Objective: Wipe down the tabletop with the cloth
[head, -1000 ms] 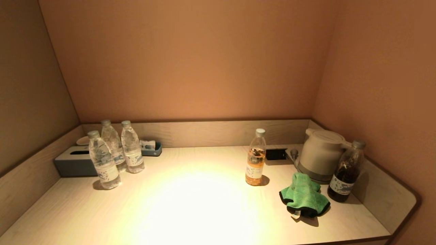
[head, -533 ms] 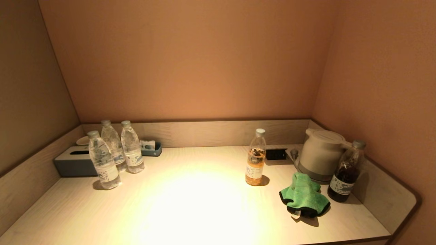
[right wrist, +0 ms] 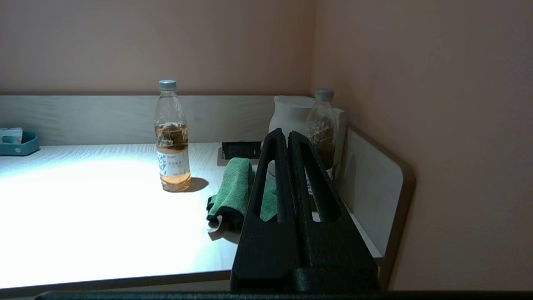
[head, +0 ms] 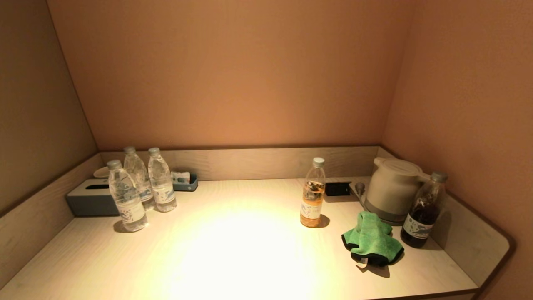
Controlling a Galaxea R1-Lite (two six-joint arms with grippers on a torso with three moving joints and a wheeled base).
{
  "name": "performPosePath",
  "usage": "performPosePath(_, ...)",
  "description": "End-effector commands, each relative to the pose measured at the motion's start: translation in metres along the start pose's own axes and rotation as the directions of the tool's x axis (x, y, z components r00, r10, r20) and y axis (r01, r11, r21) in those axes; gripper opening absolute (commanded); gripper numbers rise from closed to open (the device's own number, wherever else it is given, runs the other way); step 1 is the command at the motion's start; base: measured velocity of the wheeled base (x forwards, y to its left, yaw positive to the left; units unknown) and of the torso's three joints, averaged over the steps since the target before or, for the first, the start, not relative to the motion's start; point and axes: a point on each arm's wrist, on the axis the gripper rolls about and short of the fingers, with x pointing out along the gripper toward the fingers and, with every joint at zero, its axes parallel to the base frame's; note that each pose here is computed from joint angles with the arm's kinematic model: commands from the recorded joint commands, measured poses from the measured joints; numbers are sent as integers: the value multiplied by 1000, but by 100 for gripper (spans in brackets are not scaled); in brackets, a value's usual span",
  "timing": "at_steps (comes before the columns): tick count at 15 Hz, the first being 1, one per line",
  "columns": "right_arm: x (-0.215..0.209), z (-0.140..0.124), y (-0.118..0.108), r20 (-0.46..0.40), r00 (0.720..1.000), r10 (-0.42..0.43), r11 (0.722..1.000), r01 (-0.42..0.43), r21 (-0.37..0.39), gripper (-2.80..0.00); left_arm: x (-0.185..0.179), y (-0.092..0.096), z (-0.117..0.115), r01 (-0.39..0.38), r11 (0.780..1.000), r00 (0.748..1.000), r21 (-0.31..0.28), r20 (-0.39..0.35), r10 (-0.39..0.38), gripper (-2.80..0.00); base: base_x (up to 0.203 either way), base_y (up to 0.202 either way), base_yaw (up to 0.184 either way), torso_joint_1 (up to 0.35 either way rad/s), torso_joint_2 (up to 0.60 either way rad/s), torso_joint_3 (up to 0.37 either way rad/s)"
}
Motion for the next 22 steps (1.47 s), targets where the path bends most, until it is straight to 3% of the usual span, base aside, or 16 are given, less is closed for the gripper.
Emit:
performPosePath(1, 0, -2, 0, -8, 1000, 11, 1000, -11, -14, -280, 0, 0, 0, -1, 1000, 1000, 1, 0, 1, -280, 0, 0, 0, 0, 0, 0)
performPosePath(8, 0, -11, 1, -93, 995, 36, 999, -37, -16, -280, 0, 0, 0, -1, 1000, 1000, 1, 0, 1, -280, 0, 0, 0, 0, 0, 0)
performPosePath(16, -4, -29, 3, -266, 961, 78, 997, -78, 11, -280, 0, 0, 0, -1, 1000, 1000, 1, 0, 1, -280, 0, 0, 0, 0, 0, 0)
performPosePath(22, -4, -29, 3, -266, 961, 77, 997, -75, 17, -280, 0, 0, 0, -1, 1000, 1000, 1, 0, 1, -280, 0, 0, 0, 0, 0, 0)
